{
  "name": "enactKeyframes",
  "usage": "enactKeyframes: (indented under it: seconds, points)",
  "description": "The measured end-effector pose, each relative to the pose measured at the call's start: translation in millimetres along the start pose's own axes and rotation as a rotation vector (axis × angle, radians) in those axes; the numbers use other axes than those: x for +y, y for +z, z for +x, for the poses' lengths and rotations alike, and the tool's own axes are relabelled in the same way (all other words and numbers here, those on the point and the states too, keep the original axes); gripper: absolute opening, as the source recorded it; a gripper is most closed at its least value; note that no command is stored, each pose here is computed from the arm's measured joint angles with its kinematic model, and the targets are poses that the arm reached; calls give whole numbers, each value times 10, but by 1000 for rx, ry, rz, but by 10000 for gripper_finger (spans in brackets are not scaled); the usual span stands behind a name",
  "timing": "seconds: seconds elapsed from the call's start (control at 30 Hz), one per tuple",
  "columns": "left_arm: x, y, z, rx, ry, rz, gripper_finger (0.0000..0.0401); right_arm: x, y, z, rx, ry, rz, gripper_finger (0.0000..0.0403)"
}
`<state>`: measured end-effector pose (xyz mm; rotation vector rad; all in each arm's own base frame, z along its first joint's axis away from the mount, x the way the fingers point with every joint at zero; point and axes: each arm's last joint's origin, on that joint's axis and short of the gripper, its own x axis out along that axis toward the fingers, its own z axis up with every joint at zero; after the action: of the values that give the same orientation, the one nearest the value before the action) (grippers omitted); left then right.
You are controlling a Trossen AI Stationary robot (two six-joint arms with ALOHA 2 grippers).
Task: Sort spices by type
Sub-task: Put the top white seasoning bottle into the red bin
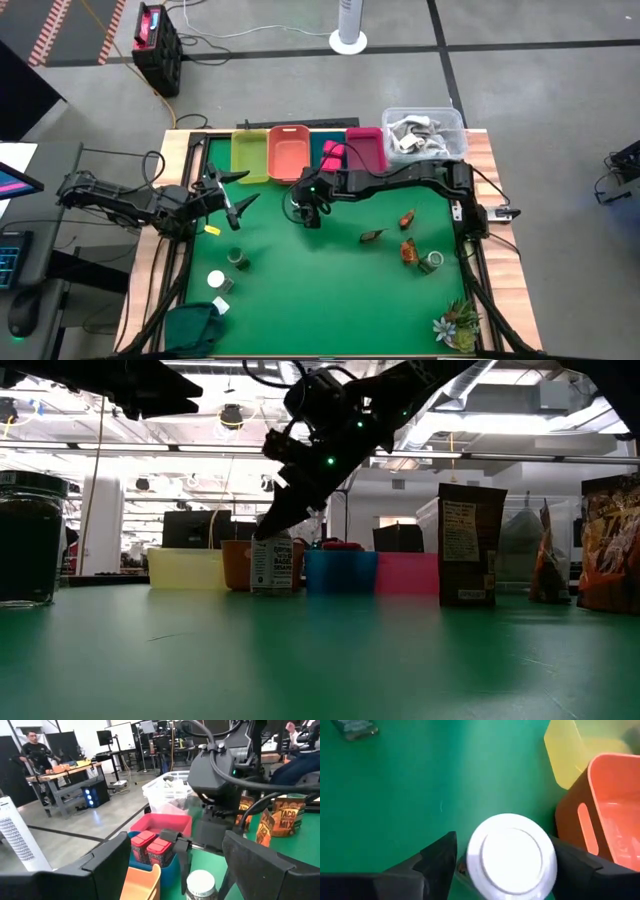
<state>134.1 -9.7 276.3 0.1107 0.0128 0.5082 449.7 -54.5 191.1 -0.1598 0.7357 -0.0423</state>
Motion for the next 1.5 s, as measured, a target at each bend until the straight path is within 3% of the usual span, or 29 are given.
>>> enactKeyframes:
  seconds: [0.23, 0.47, 0.63, 0.83, 0.9, 1.03, 1.2, 1.4, 1.5]
  points:
    - [0, 0, 0, 0, 0, -1, 302, -1, 17, -15, -8, 3, 3, 232]
    - [0, 0, 0, 0, 0, -5, 302, -37, 14, -161, 53, 7, 7, 232]
    - [0, 1, 0, -1, 0, -8, 302, -110, 99, -571, 105, 6, 11, 232]
    - [0, 2, 0, -2, 1, -16, 302, -293, -10, -1114, 293, 4, 107, 232]
    - [0, 3, 0, -2, 1, -17, 302, -379, -25, -1255, 313, -46, 141, 232]
    - [0, 3, 0, -3, 1, -30, 302, -601, -32, -1456, 320, -287, 182, 232]
    - [0, 3, 0, -3, 1, -40, 302, -988, -107, -1562, 280, -495, 331, 232]
    - [1, 10, 0, -8, 1, -43, 302, -1330, -610, -1403, 293, -612, 463, 232]
    - [1, 10, 0, -8, 1, -44, 302, -1442, -749, -1341, 209, -660, 524, 232]
